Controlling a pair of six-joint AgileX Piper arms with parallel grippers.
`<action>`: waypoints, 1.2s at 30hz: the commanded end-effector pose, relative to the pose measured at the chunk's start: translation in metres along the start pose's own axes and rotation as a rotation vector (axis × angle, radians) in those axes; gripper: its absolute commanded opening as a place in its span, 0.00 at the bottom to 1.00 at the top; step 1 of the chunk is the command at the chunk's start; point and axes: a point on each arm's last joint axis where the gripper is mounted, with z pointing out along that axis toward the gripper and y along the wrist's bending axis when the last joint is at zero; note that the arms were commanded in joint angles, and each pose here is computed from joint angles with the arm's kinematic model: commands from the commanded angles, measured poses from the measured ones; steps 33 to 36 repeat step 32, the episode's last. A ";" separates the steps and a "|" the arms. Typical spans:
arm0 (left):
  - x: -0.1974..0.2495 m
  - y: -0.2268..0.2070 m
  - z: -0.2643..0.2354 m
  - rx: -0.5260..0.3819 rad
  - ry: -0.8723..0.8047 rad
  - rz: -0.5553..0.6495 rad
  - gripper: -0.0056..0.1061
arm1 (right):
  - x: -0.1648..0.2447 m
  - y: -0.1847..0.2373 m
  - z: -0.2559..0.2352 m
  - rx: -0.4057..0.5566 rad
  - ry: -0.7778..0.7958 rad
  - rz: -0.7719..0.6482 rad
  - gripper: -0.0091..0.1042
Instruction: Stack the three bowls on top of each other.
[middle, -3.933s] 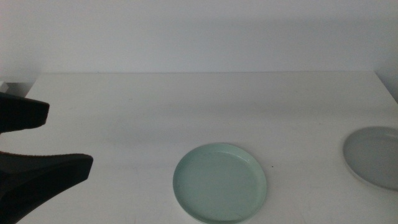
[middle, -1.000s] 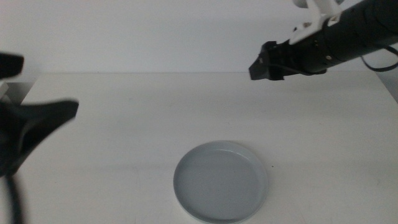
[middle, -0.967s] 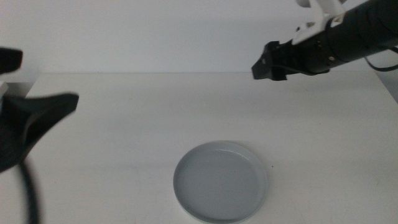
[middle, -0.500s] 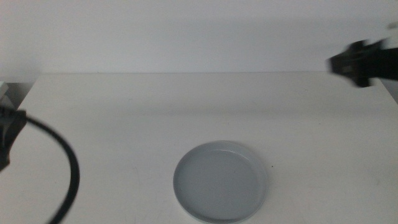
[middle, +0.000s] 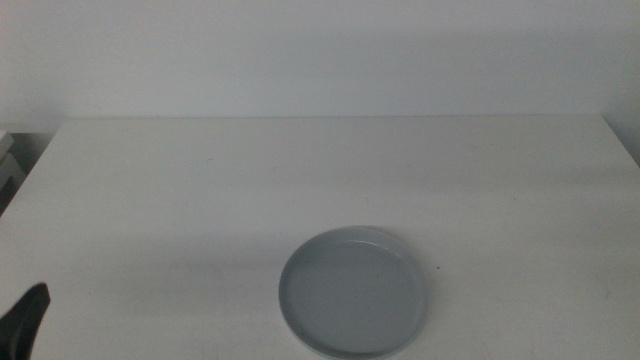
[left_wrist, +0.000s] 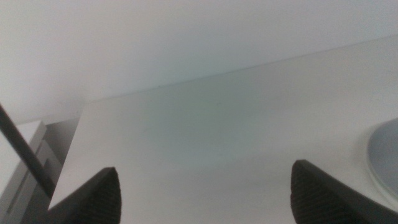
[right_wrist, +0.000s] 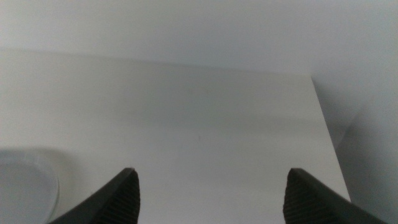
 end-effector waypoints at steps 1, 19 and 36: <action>-0.003 0.003 -0.003 -0.044 -0.124 -0.027 0.86 | 0.011 -0.001 -0.015 0.037 -0.111 -0.038 0.62; 0.065 -0.004 0.005 -0.084 -0.143 -0.037 0.86 | 0.127 0.004 -0.015 0.062 -0.194 -0.050 0.62; 0.066 -0.004 0.006 -0.083 -0.140 -0.038 0.86 | 0.152 0.002 0.001 0.086 -0.155 -0.103 0.62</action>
